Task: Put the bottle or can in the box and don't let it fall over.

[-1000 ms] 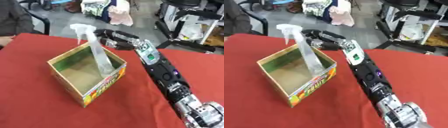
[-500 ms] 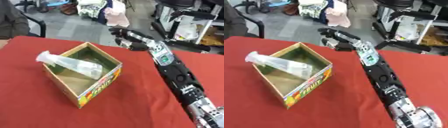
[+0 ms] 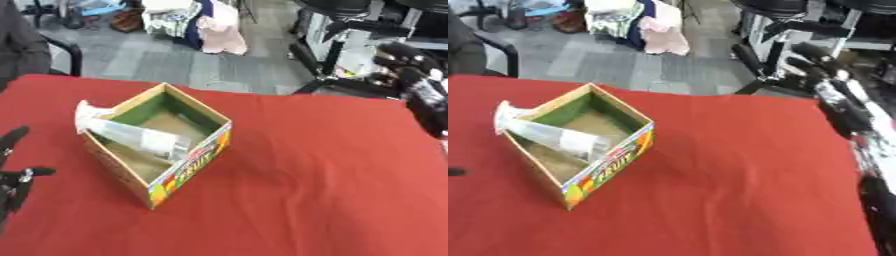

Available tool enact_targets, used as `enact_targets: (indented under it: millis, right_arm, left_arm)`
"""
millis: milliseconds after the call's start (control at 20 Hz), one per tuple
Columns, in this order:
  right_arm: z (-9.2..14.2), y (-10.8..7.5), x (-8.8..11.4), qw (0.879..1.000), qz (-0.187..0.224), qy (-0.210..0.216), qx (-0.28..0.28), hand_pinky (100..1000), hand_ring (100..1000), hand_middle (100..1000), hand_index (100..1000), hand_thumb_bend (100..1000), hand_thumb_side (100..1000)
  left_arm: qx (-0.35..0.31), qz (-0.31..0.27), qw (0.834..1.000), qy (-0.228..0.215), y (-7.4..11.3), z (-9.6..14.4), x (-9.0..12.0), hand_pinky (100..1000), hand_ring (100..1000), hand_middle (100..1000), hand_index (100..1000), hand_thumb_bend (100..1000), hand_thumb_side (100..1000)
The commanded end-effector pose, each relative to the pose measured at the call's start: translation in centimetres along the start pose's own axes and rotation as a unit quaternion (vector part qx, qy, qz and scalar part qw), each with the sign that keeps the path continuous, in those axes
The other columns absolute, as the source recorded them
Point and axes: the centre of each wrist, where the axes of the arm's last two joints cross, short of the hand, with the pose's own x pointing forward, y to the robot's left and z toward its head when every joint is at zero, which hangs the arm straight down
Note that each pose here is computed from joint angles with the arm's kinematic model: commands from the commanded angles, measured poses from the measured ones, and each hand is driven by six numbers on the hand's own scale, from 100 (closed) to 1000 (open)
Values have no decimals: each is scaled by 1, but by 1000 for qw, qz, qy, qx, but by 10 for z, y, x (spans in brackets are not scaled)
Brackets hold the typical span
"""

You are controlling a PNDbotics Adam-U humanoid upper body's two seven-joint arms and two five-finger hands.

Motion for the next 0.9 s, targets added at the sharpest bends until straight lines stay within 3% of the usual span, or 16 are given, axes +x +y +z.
enact_targets:
  millis: [50,350,650,900]
  right_arm:
    - [19,-1,18,998,-6,-18,-55,878,1000,1000,961,100,622]
    - [71,23,9,993,-15,26,-114,869,1000,1000,962,100,627]
    - [98,45,4,987,-16,67,-144,865,1000,1000,950,100,636]
    - [113,51,2,980,-1,100,-170,858,1000,1000,934,100,630]
  left_arm:
    - [-5,-22,1000,-9,7,0,11,696,100,1000,981,122,849]
    - [-12,-37,999,5,7,17,3,700,100,1000,989,109,871]
    - [-17,-42,999,12,6,28,-4,701,100,1000,990,104,868]
    - [-19,-38,999,17,4,33,-8,701,100,1000,991,110,882]
